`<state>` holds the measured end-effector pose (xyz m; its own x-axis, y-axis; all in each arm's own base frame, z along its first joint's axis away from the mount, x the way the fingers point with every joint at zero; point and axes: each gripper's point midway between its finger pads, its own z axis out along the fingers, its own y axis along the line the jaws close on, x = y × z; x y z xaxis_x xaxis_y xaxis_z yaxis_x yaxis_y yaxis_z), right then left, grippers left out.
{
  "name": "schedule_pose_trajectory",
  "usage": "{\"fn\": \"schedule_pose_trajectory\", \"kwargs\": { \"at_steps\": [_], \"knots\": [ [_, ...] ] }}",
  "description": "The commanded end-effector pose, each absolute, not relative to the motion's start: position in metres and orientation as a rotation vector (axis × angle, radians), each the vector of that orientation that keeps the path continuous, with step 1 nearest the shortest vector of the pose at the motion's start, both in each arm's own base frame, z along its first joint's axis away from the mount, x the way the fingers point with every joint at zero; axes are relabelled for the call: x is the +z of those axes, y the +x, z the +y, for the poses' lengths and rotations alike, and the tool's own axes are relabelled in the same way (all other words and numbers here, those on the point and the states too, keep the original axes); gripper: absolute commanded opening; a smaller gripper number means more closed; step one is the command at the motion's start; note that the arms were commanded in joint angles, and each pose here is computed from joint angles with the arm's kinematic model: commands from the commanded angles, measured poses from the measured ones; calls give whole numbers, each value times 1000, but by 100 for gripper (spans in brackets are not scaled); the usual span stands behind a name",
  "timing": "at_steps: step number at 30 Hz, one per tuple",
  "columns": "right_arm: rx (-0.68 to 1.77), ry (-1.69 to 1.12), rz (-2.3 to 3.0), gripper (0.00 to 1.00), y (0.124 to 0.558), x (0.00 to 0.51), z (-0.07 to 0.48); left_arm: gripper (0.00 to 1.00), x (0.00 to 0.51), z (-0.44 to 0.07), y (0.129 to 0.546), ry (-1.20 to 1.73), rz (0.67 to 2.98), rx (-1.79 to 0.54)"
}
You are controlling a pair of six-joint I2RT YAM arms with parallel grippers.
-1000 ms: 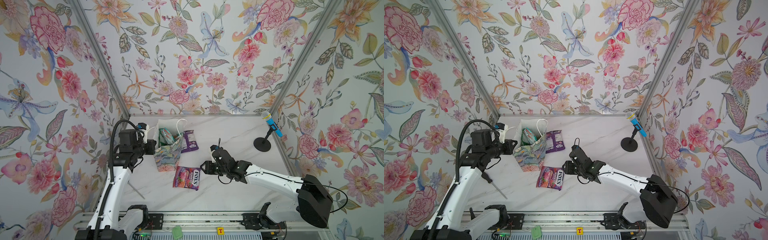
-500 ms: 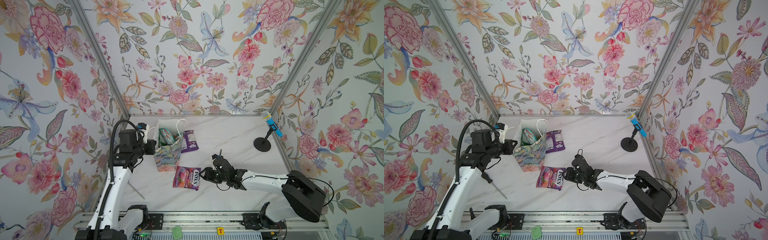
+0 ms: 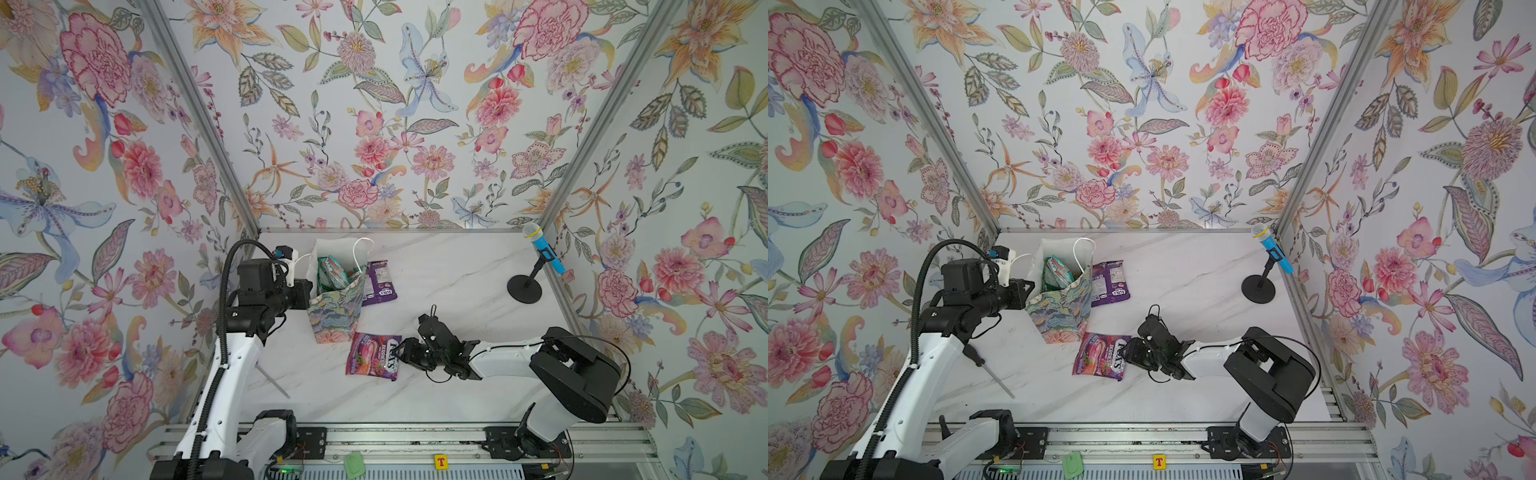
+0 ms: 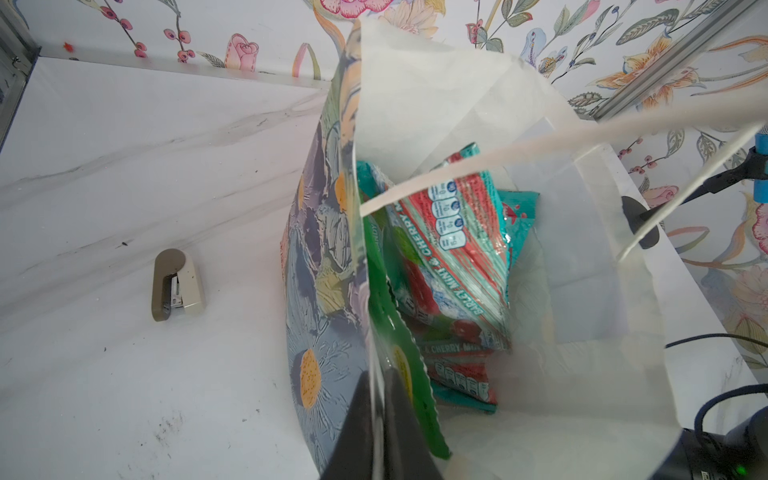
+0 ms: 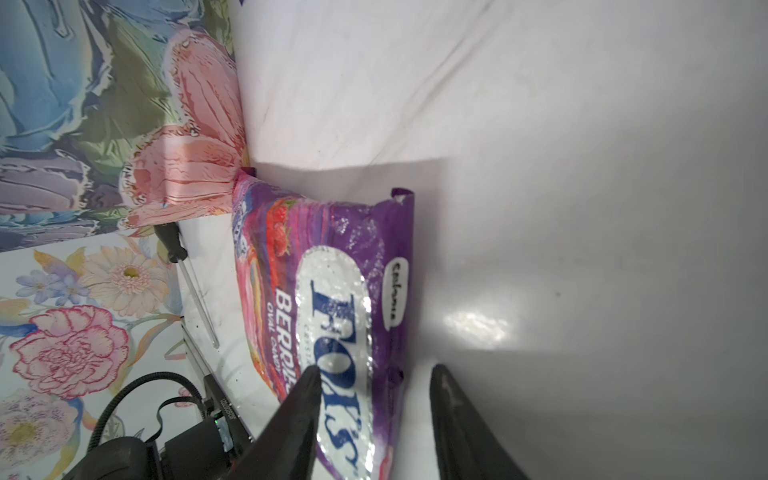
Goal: Place the snacks into the paper bag
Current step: 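Move the right gripper down to the pink Fox's Berries packet, then close the right gripper on the pink Berries packet and lift it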
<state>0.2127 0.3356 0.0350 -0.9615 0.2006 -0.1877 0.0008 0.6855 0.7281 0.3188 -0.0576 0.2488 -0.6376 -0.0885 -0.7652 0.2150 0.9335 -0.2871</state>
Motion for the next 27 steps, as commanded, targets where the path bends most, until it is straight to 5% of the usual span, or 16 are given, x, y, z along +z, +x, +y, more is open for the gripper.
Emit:
{"fn": "schedule_pose_trajectory", "kwargs": {
  "at_steps": [1, 8, 13, 15, 27],
  "knots": [
    [1188, 174, 2643, 46, 213, 33, 347, 8, 238, -53, 311, 78, 2270, -430],
    [1315, 212, 2589, 42, 218, 35, 362, 8, 237, -53, 311, 78, 2271, -432],
    [1396, 236, 2500, 9, 229, 55, 362, 8, 238, -53, 311, 78, 2270, -432],
    [1412, 223, 2464, 2, 233, 69, 361, 8, 237, -53, 310, 79, 2271, -431],
    [1143, -49, 2243, 0, 256, 218, 333, 8, 238, -53, 311, 79, 2267, -432]
  ]
}}
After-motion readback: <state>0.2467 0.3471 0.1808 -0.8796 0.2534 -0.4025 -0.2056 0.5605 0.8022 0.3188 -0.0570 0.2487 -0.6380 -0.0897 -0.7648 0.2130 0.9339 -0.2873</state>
